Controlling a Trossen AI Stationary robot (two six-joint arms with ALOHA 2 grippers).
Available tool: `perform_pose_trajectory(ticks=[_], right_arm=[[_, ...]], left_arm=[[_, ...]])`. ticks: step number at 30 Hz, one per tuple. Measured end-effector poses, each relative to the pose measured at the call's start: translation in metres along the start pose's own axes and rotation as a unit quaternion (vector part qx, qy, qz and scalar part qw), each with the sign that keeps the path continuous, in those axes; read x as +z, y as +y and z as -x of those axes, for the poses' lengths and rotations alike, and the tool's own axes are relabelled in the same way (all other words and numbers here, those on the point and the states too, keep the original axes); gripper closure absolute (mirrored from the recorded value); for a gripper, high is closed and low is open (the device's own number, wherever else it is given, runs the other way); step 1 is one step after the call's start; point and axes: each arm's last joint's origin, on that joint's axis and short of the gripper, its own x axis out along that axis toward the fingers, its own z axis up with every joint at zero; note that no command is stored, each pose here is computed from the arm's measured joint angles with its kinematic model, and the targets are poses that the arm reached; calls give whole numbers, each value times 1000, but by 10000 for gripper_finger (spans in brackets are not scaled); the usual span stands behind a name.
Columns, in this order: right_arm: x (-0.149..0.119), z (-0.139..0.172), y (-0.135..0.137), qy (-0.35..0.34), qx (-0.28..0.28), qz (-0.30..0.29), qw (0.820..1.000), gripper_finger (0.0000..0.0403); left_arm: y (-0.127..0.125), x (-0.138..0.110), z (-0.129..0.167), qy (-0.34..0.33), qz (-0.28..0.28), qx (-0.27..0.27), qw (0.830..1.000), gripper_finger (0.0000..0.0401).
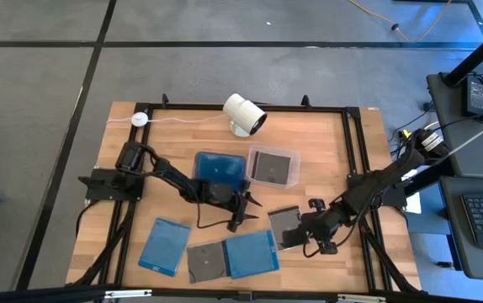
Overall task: Pick & place jewel cases by type
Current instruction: Put the right black cd case into the transparent bin
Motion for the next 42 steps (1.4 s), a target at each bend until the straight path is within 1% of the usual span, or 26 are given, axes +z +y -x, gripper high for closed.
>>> perform_pose_trajectory(ticks=[3,7,11,18,22,28,33,37,42], right_arm=[[-2,-7,-1,15,-14,-17,1000,292],[-2,-14,-2,25,-30,-17,999,292],[-2,-15,-3,29,-34,-16,999,292],[-3,-15,-4,31,-43,-18,998,292],[-4,-16,-6,27,-71,-37,996,292],[-6,-21,-9,41,-88,-41,994,292],[-8,-31,-19,66,-141,-61,986,292],[-7,-42,-25,89,-156,-37,983,292],[-1,-52,-34,109,-153,-15,982,292]], left_arm=[[-4,0,-4,21,-12,2,1000,207],[-5,-2,-6,54,-13,8,998,207],[-7,4,-8,63,-14,22,998,207],[-6,9,-11,68,-20,20,997,207],[-7,8,-13,91,-16,14,996,207],[-6,11,-16,109,2,12,994,208],[-6,12,-17,108,18,10,994,208],[-7,11,-17,114,32,3,993,208],[-8,10,-16,117,34,2,993,208]])
